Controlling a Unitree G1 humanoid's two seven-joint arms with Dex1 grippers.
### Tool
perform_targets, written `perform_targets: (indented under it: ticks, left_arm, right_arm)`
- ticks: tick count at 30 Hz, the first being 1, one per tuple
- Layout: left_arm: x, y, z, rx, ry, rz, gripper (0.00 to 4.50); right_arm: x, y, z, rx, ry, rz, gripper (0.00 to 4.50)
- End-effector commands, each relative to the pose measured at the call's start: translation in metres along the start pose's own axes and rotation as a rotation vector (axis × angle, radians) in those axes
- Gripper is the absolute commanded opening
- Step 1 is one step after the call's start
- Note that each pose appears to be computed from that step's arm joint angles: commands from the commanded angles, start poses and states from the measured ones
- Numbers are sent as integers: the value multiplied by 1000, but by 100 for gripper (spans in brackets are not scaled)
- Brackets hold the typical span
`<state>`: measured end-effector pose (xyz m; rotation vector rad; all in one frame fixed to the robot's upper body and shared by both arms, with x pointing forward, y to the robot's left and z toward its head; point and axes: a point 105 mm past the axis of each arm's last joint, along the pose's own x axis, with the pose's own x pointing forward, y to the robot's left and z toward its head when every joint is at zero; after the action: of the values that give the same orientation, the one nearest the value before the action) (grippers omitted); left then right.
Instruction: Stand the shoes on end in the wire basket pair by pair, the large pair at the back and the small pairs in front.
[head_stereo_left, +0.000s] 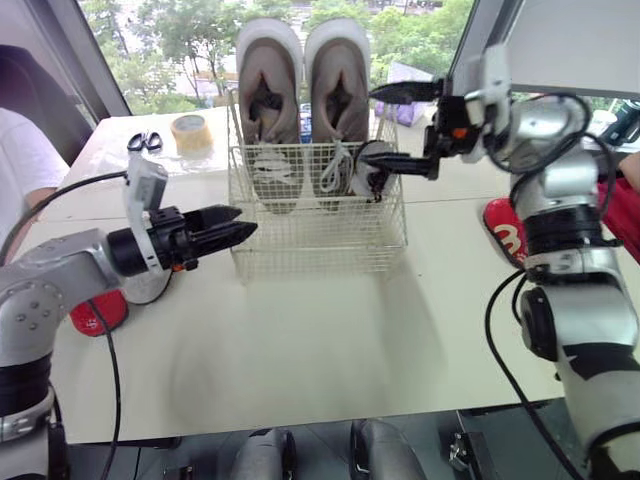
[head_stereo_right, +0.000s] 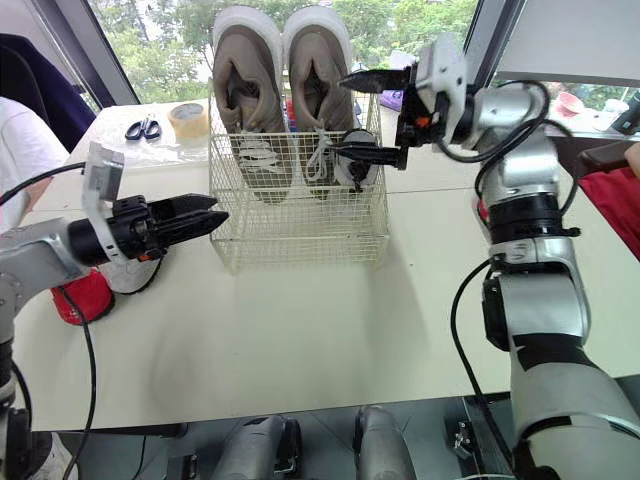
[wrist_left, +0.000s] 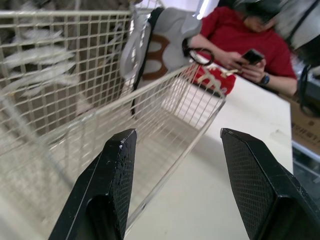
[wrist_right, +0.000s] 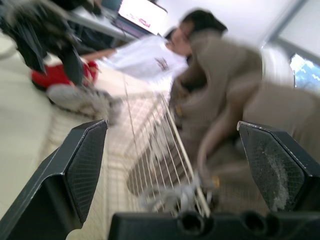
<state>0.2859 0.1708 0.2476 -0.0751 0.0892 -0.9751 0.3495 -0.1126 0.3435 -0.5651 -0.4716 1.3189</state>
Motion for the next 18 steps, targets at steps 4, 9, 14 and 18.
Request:
perform_targets:
  ticks: [4, 9, 14, 18]
  left_arm:
    - [-56, 52, 39, 148, 13, 309, 354]
    - [-90, 114, 18, 222, 268, 555, 448]
    - [-87, 169, 18, 43, 287, 727, 448]
    - [-71, 182, 21, 17, 343, 716, 448]
  right_arm:
    - [-2, 32, 76, 109, -172, 95, 450]
    - [9, 85, 59, 231, -18, 279, 450]
    - [17, 130, 18, 274, 138, 403, 450]
    - [18, 136, 13, 292, 144, 389, 450]
